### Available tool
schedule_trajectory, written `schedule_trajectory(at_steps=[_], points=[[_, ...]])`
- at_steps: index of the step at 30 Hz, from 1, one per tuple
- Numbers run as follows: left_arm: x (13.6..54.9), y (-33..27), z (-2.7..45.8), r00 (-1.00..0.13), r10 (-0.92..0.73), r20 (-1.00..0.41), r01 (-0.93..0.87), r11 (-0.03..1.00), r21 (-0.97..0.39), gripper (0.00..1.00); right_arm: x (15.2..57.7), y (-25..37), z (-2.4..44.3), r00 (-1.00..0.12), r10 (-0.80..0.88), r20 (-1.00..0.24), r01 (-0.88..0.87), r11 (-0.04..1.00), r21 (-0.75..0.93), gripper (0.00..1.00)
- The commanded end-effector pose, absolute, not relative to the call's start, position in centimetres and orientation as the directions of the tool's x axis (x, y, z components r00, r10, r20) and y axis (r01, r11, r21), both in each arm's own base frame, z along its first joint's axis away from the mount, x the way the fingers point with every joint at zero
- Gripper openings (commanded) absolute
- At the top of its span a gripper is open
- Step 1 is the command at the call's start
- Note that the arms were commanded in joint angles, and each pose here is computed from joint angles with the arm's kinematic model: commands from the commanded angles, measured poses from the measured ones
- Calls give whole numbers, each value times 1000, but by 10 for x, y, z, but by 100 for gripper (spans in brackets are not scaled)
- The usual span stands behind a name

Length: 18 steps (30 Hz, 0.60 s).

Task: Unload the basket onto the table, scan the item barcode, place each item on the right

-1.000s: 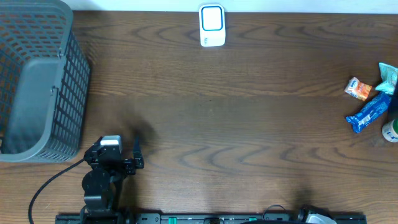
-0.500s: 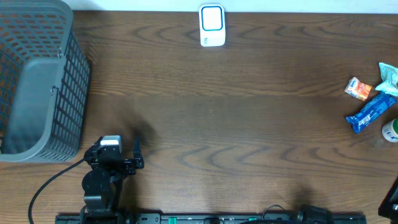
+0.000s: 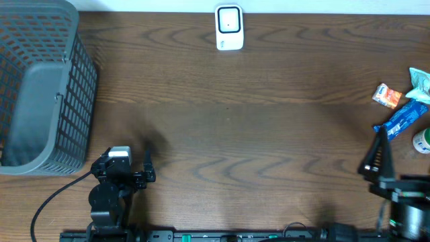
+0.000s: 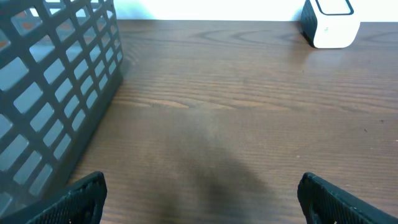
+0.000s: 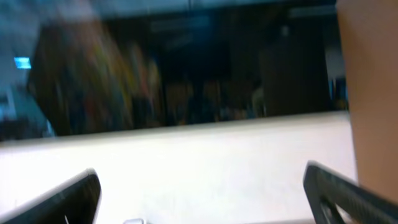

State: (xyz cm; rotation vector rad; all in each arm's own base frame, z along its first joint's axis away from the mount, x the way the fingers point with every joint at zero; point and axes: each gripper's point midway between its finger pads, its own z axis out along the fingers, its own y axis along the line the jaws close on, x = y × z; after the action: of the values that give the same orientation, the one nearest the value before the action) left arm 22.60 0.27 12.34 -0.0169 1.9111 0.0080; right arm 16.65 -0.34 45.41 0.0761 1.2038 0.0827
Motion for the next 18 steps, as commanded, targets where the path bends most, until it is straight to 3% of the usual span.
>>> schedule_trajectory(at_steps=[1, 6, 18], points=[[225, 6, 113, -357, 5, -934, -28, 999, 16, 98, 170, -3, 417, 405, 128, -905, -44, 992, 120, 99], [225, 6, 113, -357, 5, -934, -29, 999, 16, 98, 179, -2, 376, 477, 125, -870, -66, 992, 106, 99], [225, 6, 113, -357, 5, -934, -28, 999, 16, 98, 230, -11, 266, 273, 178, -945, 5, 982, 187, 99]])
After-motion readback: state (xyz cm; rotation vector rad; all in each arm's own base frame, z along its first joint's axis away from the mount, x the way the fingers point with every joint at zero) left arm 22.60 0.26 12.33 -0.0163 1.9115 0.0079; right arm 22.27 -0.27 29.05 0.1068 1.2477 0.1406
